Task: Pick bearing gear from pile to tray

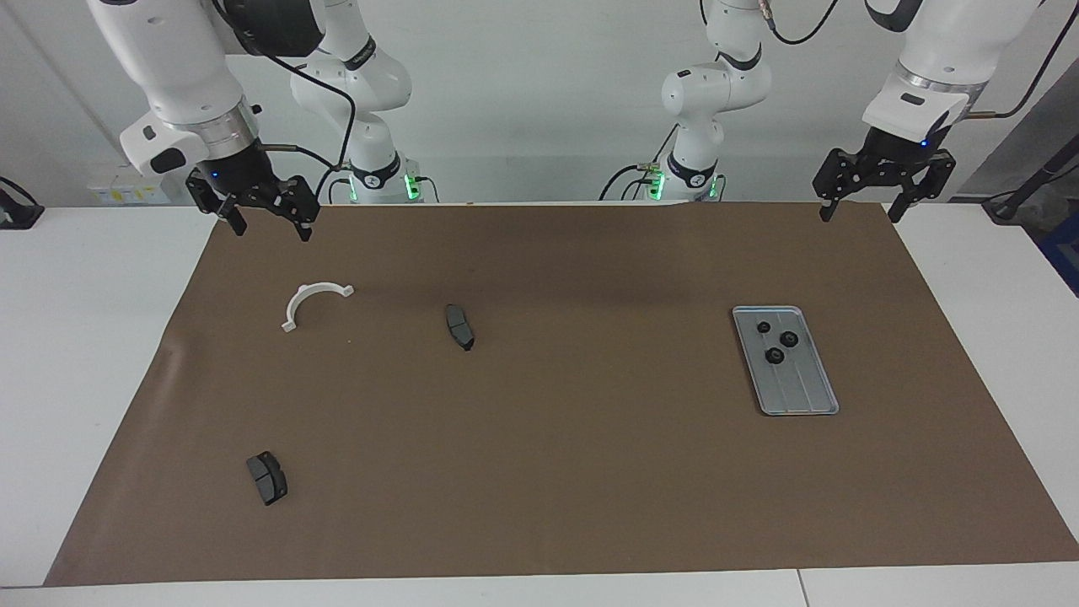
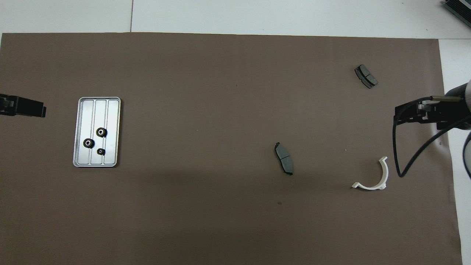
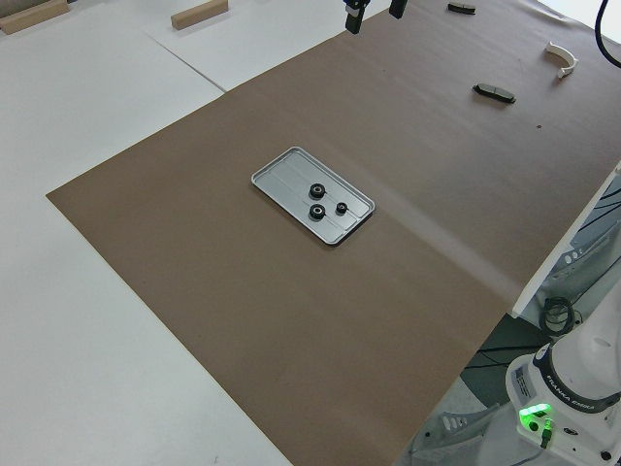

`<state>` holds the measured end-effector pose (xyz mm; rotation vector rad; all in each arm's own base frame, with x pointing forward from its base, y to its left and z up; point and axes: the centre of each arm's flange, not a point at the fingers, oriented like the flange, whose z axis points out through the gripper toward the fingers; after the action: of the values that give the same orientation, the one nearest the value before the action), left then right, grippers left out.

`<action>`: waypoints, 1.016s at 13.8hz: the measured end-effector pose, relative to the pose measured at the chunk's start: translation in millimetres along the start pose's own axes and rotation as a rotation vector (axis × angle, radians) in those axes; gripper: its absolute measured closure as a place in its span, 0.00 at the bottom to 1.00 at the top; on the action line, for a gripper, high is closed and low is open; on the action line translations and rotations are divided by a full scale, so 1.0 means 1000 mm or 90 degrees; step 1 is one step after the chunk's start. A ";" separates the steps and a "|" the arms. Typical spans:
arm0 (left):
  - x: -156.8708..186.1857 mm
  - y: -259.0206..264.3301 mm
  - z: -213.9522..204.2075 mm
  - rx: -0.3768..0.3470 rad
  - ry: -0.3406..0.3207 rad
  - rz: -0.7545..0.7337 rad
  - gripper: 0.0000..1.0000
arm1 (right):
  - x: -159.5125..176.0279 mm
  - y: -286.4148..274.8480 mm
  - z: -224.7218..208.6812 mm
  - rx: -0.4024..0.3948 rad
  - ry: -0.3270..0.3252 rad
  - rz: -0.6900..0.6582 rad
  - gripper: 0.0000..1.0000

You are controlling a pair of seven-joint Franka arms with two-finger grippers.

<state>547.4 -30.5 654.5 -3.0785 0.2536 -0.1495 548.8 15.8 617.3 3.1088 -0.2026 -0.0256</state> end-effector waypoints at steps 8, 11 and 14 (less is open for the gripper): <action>0.008 -0.001 0.007 -0.019 0.016 -0.015 0.00 | 0.000 0.000 0.000 0.000 0.000 0.000 0.00; 0.015 -0.001 0.017 -0.023 0.014 -0.019 0.00 | 0.000 0.000 0.000 0.000 0.000 0.000 0.00; 0.017 0.007 0.018 -0.025 0.014 -0.019 0.00 | 0.000 0.000 0.000 0.000 0.000 0.000 0.00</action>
<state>565.0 -39.6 638.0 -3.1229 0.2142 -0.1811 548.8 15.8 617.3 3.1088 -0.2026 -0.0256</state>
